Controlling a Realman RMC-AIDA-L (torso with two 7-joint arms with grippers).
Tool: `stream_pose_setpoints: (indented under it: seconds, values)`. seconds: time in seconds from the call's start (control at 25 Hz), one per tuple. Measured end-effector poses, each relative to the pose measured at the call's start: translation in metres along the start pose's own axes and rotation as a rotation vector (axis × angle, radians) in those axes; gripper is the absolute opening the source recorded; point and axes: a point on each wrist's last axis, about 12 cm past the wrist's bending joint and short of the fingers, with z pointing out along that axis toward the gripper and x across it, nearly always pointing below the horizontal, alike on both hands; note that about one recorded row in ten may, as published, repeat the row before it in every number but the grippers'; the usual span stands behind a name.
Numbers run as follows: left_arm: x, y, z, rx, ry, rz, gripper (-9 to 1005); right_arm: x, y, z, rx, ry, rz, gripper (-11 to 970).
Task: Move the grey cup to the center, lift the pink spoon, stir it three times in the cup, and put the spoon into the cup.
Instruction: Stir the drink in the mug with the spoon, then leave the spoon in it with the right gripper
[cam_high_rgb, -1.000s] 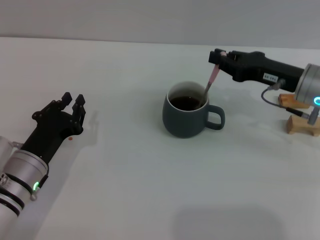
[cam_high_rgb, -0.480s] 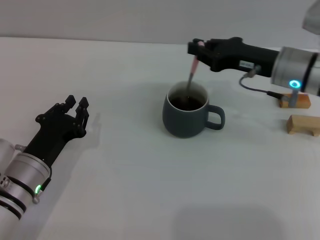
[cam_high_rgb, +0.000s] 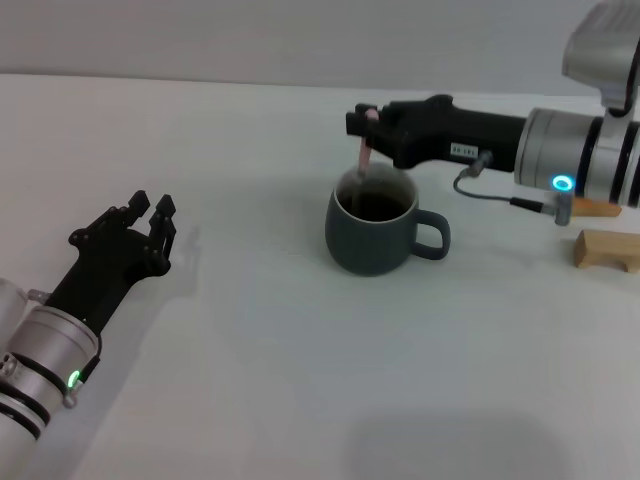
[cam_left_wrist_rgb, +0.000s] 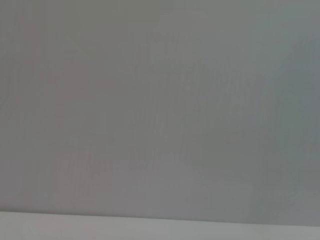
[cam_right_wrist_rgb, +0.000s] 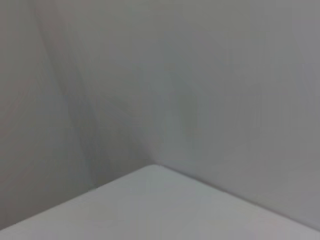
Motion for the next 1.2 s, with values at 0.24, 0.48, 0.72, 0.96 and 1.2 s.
stream_pose_setpoints:
  seconds: [0.24,0.48,0.72,0.96,1.2]
  values:
    - [-0.002,0.001,0.002,0.004,-0.004,0.004,300,0.015,-0.001,-0.012,0.022,0.013,0.028,100]
    - [-0.003,0.0,0.005,0.011,-0.01,0.006,300,0.018,-0.01,-0.026,0.059,0.013,0.036,101]
    - [-0.003,-0.002,0.006,0.013,-0.009,0.005,300,0.007,-0.017,-0.025,0.095,0.004,-0.005,101]
    - [-0.003,-0.002,0.006,0.013,-0.007,0.003,300,-0.012,-0.015,-0.005,0.078,0.02,-0.076,99]
    - [-0.003,-0.003,0.006,0.013,-0.006,0.003,300,-0.022,-0.003,0.016,0.02,0.05,-0.128,98]
